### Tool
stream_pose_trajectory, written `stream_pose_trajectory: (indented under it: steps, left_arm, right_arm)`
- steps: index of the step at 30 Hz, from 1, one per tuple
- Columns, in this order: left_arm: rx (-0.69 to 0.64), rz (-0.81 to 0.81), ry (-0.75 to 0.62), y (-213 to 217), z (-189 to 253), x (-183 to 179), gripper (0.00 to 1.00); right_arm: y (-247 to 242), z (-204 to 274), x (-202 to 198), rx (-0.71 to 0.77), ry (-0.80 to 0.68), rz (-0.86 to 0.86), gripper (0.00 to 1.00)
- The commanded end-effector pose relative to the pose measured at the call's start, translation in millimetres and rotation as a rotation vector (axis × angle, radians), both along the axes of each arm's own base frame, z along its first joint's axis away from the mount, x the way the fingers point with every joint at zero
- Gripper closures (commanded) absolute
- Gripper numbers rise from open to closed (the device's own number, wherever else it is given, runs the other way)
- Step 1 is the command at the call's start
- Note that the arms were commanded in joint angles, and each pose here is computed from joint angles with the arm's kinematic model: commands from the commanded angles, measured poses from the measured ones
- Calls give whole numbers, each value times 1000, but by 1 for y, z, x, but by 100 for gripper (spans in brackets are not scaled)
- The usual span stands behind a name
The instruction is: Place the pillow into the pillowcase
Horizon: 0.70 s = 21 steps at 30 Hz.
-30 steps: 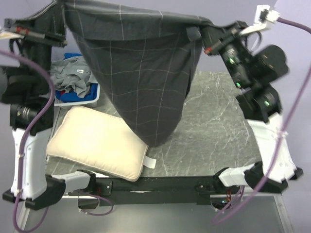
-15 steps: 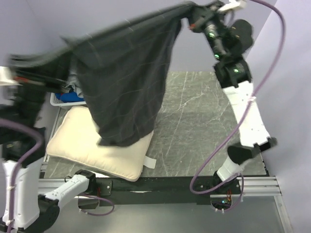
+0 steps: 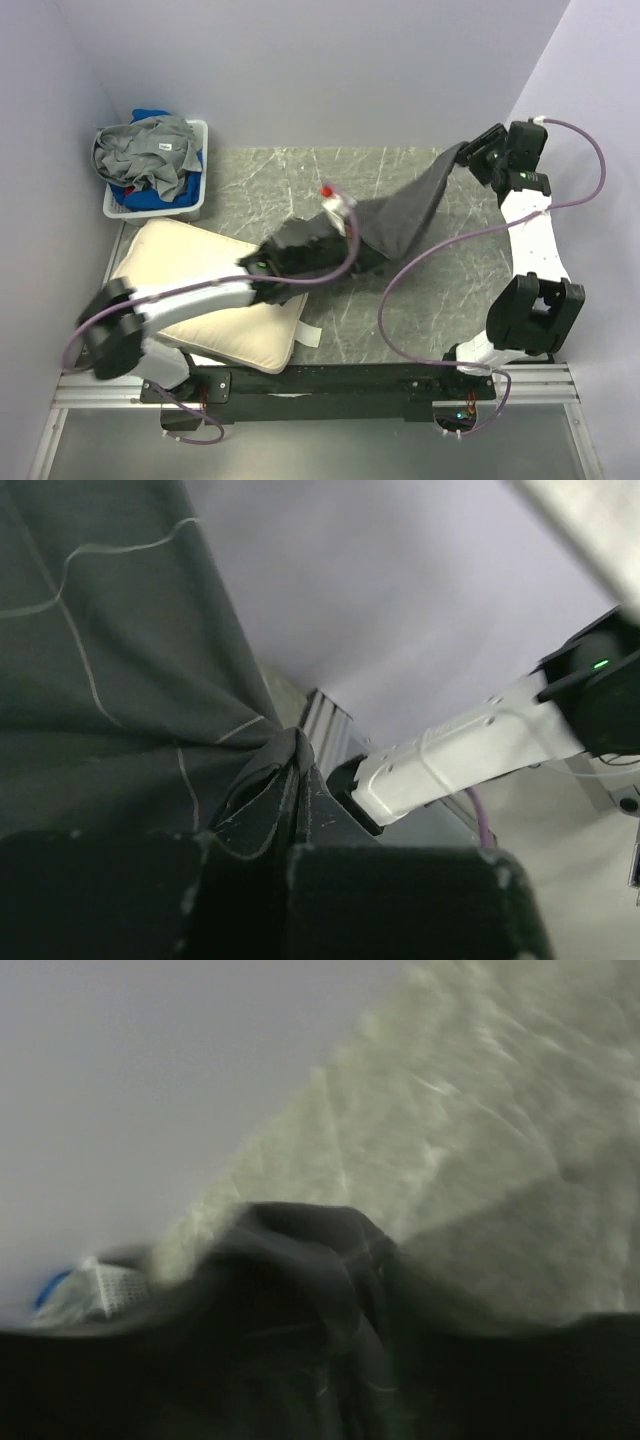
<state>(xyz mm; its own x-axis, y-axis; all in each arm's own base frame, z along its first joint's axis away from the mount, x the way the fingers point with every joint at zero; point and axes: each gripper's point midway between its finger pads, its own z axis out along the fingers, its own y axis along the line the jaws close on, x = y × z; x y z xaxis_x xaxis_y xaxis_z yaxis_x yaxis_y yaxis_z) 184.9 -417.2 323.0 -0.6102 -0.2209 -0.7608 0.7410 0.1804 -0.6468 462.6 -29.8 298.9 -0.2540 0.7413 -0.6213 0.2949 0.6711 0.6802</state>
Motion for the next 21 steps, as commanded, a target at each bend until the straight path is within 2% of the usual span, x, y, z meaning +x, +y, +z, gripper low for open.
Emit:
stream_pose_trajectory:
  steps: [1,3,4,5,7,8,9,11,12,13,14,15,17,18,20,21]
  left_arm:
    - [-136,-65,31,-52,2,-10,99]
    - [-106,-102,65,-75,-12,-14,99]
    - [-54,-109,102,-89,-42,-10,99]
    - [-65,-156,106,-98,-39,-15,99]
    - [-33,-198,144,-115,-66,-14,94]
    - [-47,-215,145,-121,-60,-14,87]
    - [-40,-224,151,-124,-63,-14,67]
    - [-12,-201,147,-123,-68,-9,51]
    - [2,-137,149,-120,-70,2,40]
    - [-4,-86,142,-110,-57,8,34]
    - [22,-15,166,-100,-66,19,29]
    - [57,108,200,-81,-68,40,23]
    - [124,239,279,-57,-87,60,23]
    - [200,306,325,-39,-105,71,23]
    - [227,465,315,-7,-104,93,24]
    - [226,546,312,13,-97,108,23]
  right_arm:
    - [-21,3,-26,-88,96,-78,25]
    - [-20,-4,-37,-114,118,-70,20]
    - [-25,7,-48,-140,98,-100,16]
    - [-27,8,-57,-151,107,-117,9]
    - [-21,12,-78,-145,82,-117,6]
    - [-17,18,-79,-131,33,-110,1]
    - [-11,2,-86,-115,52,-95,0]
    - [-3,5,-101,-108,14,-83,1]
    - [5,-20,-109,-95,50,-72,1]
    - [11,-17,-120,-92,10,-63,1]
    - [12,-23,-124,-87,-2,-77,1]
    - [15,-51,-134,-75,46,-77,1]
    - [28,-53,-147,-36,-18,-62,2]
    - [35,-80,-155,-21,31,-49,2]
    - [68,-90,-169,-1,26,24,3]
    - [64,-114,-176,-25,70,-27,3]
